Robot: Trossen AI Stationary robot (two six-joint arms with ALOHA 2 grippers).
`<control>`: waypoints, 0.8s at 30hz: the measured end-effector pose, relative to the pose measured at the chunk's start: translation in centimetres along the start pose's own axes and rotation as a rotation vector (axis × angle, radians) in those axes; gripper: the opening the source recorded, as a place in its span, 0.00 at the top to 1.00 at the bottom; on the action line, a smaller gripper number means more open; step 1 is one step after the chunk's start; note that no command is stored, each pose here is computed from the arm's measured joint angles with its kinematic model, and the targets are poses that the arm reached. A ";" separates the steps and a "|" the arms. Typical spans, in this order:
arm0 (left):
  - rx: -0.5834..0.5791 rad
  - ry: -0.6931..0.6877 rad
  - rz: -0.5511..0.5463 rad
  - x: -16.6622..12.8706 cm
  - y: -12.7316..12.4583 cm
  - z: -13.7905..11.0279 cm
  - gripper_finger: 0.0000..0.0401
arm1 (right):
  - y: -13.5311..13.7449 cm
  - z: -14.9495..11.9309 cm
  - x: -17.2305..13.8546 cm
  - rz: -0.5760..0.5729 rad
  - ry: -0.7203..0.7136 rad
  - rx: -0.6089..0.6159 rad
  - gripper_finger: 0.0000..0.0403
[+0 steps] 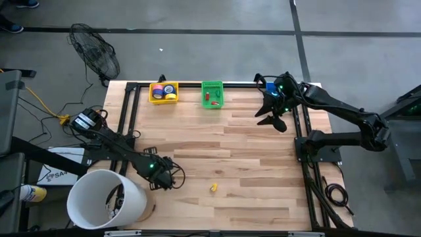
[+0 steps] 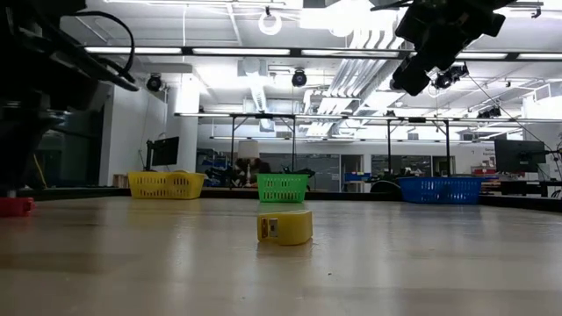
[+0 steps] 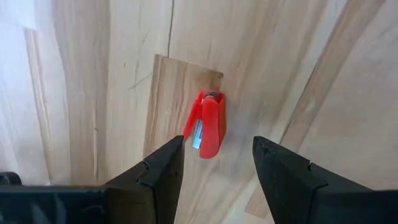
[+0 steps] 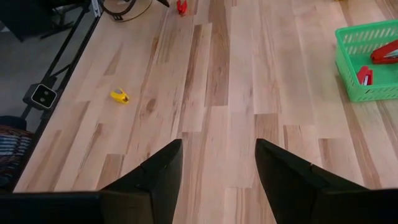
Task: Pick and place Stapler, Stapler remover, tape
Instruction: Put the red stapler into the green basket
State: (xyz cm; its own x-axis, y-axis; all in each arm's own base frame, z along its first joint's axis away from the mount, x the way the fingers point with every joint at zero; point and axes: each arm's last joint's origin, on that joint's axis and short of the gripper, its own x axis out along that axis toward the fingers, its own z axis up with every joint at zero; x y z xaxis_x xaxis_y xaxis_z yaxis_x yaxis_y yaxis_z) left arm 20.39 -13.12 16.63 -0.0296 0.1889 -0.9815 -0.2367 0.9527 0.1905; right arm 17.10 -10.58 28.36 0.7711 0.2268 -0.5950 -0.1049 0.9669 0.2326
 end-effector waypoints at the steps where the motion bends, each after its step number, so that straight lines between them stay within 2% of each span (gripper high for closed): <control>1: 0.006 0.001 0.001 0.1 0.0 0.0 0.54 | 0.0 0.0 0.0 0.000 0.000 0.000 0.52; 9: 0.018 0.004 0.035 1.4 0.5 -0.6 0.54 | 0.0 0.0 0.0 0.000 0.000 -0.001 0.52; 19: -0.060 0.022 -0.033 2.7 1.4 0.1 0.54 | 0.0 0.0 0.0 0.000 0.001 0.000 0.52; 24: -0.063 0.036 -0.056 2.7 1.3 0.2 0.60 | 0.0 0.0 0.0 0.000 0.001 0.000 0.52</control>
State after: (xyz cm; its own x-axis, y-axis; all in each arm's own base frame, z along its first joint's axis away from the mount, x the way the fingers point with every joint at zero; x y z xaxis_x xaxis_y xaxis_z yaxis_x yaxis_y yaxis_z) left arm 20.17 -11.34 14.22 -0.0490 0.1261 -0.9908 -0.2992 0.9446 0.1350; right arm 17.10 -10.58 28.35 0.7706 0.2268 -0.5956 -0.1046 0.9669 0.2329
